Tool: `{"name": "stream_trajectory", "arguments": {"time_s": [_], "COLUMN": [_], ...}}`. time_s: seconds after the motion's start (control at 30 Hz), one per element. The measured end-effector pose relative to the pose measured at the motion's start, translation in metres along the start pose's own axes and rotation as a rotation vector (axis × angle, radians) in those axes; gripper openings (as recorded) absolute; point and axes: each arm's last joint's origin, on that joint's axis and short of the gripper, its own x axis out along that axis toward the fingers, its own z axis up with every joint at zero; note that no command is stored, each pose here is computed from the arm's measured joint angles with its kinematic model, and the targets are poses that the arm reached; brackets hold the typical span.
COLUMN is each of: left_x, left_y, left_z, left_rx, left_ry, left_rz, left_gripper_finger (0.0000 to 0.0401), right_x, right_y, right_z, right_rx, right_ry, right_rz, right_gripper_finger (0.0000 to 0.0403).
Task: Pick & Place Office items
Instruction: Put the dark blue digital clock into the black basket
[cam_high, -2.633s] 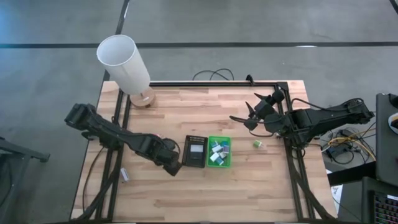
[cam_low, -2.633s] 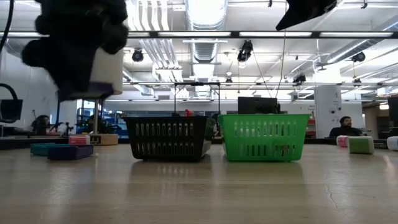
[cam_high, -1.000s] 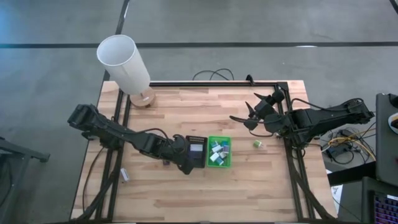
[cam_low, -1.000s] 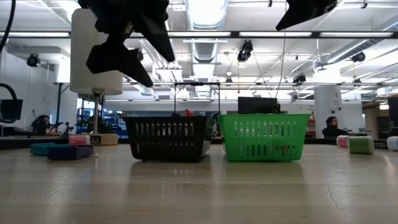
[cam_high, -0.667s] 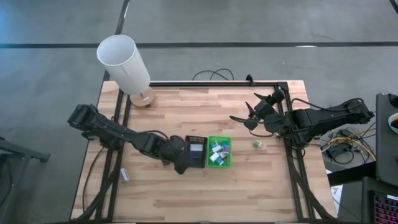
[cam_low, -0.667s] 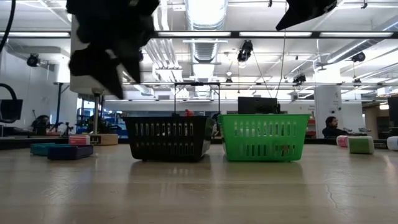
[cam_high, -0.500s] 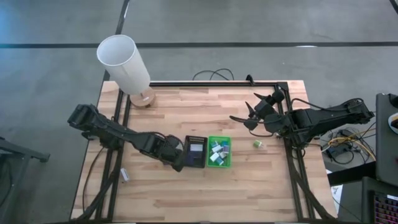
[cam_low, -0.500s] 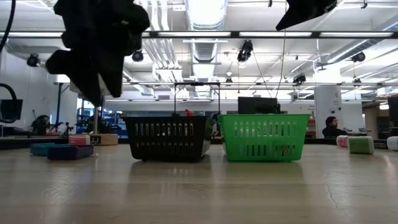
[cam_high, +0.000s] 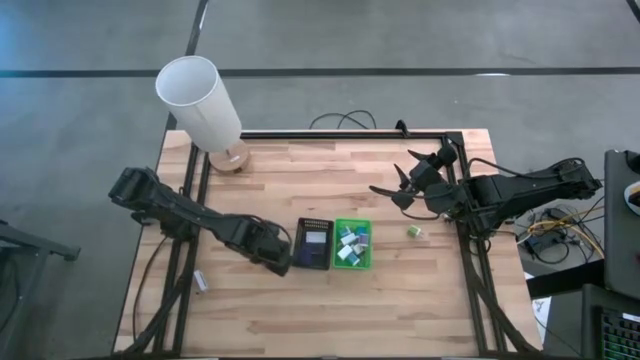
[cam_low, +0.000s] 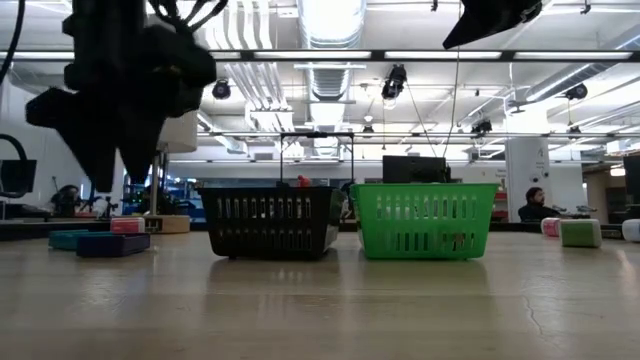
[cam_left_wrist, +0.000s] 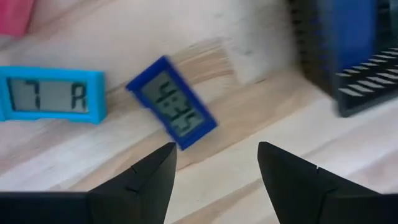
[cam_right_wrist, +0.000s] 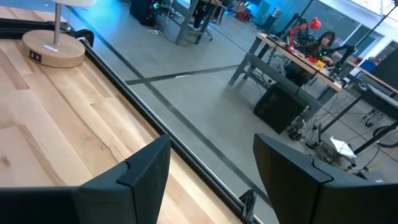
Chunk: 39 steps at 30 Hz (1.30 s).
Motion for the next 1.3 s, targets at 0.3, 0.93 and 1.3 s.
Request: {"name": "stream_trajectory", "arguments": {"time_s": [0.3,0.93,1.3], "left_x": [0.018,0.022,0.040], "left_y": [0.014,0.006,0.025], "left_z": [-0.005,-0.004,-0.005], "left_rx": [-0.042,-0.087,-0.218], "left_ry": [0.086,0.079,0.056], "left_rz": [0.036,-0.079,-0.002], "left_gripper_finger": [0.0232,0.0232,0.0232], "right_x": [0.000,0.000,0.000], "right_y": [0.000,0.000,0.000], "right_z": [-0.001,-0.001,-0.001], "right_rx": [-0.002,-0.003,-0.004], "right_ry": [0.001,0.001,0.001], "right_rz": [0.000,-0.001,-0.001], "right_gripper_finger": [0.0228,0.0228,0.0228]}}
